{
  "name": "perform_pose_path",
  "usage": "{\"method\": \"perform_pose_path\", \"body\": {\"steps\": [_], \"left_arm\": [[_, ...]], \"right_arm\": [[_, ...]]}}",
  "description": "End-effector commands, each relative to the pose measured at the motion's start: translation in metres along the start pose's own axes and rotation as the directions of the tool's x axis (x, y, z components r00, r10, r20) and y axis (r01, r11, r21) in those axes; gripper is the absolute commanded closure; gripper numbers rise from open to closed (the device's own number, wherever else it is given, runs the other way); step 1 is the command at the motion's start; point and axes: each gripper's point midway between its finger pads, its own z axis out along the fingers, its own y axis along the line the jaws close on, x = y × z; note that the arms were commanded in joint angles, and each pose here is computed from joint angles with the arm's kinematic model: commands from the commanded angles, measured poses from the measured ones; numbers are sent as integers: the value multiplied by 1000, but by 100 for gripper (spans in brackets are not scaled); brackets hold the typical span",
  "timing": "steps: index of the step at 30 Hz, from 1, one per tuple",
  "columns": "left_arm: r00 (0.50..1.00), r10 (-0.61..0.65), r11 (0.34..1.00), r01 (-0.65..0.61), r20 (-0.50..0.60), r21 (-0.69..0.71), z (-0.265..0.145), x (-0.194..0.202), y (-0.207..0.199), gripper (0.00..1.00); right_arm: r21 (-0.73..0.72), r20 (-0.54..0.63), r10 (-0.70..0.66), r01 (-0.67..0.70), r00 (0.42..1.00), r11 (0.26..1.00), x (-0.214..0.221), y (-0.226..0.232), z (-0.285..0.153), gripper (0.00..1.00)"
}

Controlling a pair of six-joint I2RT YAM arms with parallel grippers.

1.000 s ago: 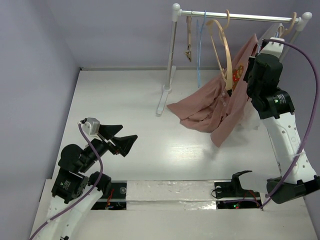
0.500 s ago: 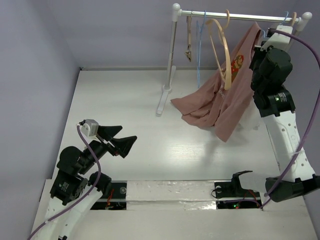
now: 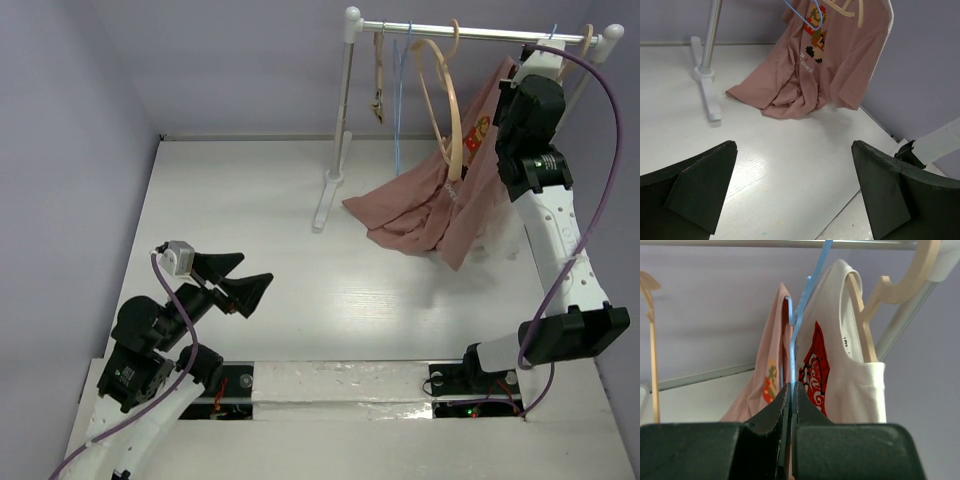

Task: Place the t-shirt on the hanger
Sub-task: Place the hanger at the clothesline, then reset both arms

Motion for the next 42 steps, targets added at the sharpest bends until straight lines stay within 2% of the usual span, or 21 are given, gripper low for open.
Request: {"method": "perform_pose_path", "body": {"steps": [1,8,20,21,22,24,25,26,27,29,32,34,35,37,38,39,40,41,42], "left_arm": [[999,-2,1000,2,43,8,-3,-8,-3,1],[999,-7,1000,6,49,10,-4,-9,-4,1],[999,-11,1000,10,39,13,-3,-7,-5,1],[999,-11,1000,11,39,11,-3,-7,-4,1],[999,-11,1000,11,38,9,-3,-7,-4,1],[999,-14,1000,14,32,5,-2,-6,-3,1],[999,-15,1000,15,30,2,-1,-5,-2,1],[999,-15,1000,15,28,1,-1,-5,-2,1],[1000,-16,1000,16,25,-5,0,-4,-1,1],[1000,-18,1000,18,24,-10,0,-4,0,1],[999,-26,999,26,23,-28,1,-3,4,1],[999,-29,999,30,26,-41,2,-4,6,1],[999,-31,998,32,30,-47,1,-5,7,1],[998,-35,997,38,45,-69,-1,-8,10,1],[998,-34,997,39,62,-72,-3,-12,9,1],[996,-31,996,38,87,-79,-6,-17,10,1],[995,-29,996,38,100,-87,-8,-20,10,1],[993,-27,995,37,114,-88,-10,-24,10,1],[991,-27,995,39,130,-96,-12,-28,10,1]], "right_arm": [[-11,147,102,-102,984,995,-46,-9,-8,100],[-27,82,93,-91,992,995,0,-2,-3,100],[-23,56,99,-98,993,995,14,-4,1,99],[-26,55,102,-100,993,995,13,-4,0,90],[-32,51,104,-103,993,994,13,-3,-2,67],[-32,61,126,-124,990,992,5,-6,-6,45],[-33,69,142,-140,987,990,-1,-9,-11,28],[-51,86,163,-159,983,986,-10,-9,-16,22],[-59,98,178,-173,979,983,-17,-10,-20,12],[-72,125,245,-237,961,969,-37,-17,-36,2],[-119,168,331,-314,929,942,-59,-27,-67,0],[-146,159,374,-353,914,924,-57,-30,-84,0],[-178,184,442,-412,878,893,-68,-39,-109,0],[-241,128,483,-446,866,862,-50,-31,-129,0],[-326,82,531,-481,843,814,-47,-19,-145,0],[-397,90,574,-499,814,770,-54,-24,-178,0],[-438,28,583,-514,812,737,-33,-12,-186,0],[-559,-40,601,-516,798,649,-31,7,-210,0],[-637,-20,629,-495,777,591,-37,3,-247,0]]}}
